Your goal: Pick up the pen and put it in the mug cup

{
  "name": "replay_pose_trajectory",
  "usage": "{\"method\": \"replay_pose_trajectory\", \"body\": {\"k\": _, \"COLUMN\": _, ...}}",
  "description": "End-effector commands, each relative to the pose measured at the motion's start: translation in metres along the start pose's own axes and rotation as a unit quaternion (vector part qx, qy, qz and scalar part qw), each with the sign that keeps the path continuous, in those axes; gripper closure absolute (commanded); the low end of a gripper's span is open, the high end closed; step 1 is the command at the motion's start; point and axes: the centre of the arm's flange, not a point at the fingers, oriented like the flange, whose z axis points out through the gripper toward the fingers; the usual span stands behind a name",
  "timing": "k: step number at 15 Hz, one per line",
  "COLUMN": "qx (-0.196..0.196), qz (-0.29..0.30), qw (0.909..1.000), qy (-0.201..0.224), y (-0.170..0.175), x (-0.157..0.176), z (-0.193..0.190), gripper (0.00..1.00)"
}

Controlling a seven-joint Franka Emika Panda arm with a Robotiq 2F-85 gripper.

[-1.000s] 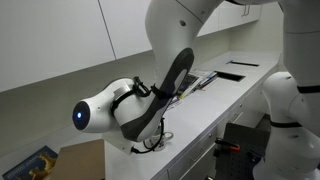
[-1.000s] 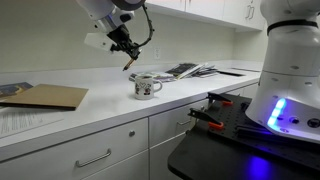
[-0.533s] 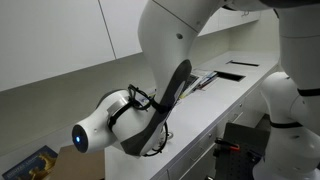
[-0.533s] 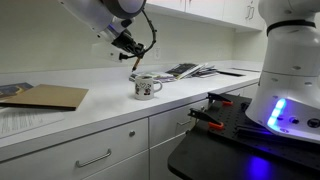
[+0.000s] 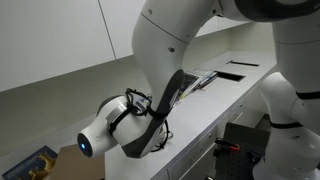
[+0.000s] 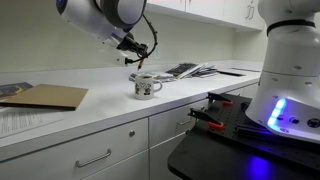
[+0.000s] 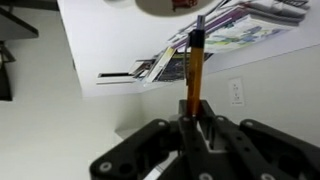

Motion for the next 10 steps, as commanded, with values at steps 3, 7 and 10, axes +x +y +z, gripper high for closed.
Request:
{"method": "replay_pose_trajectory", "body": {"k": 3, "qx": 0.000, "qz": 0.001, "qw": 0.9982, "qy": 0.060, "y": -0.007, "x": -0.014, "z": 0.014, "gripper": 0.96}}
{"method": "replay_pose_trajectory", "body": {"k": 7, "qx": -0.003, "qz": -0.016, "qw": 0.9965, "qy": 0.082, "y": -0.005, "x": -0.037, "z": 0.025, "gripper": 0.96}}
{"method": "replay_pose_trajectory", "body": {"k": 10, "qx": -0.001, "qz": -0.029, "qw": 0.9951, "qy": 0.094, "y": -0.001, "x": -0.057, "z": 0.031, "gripper": 0.96}}
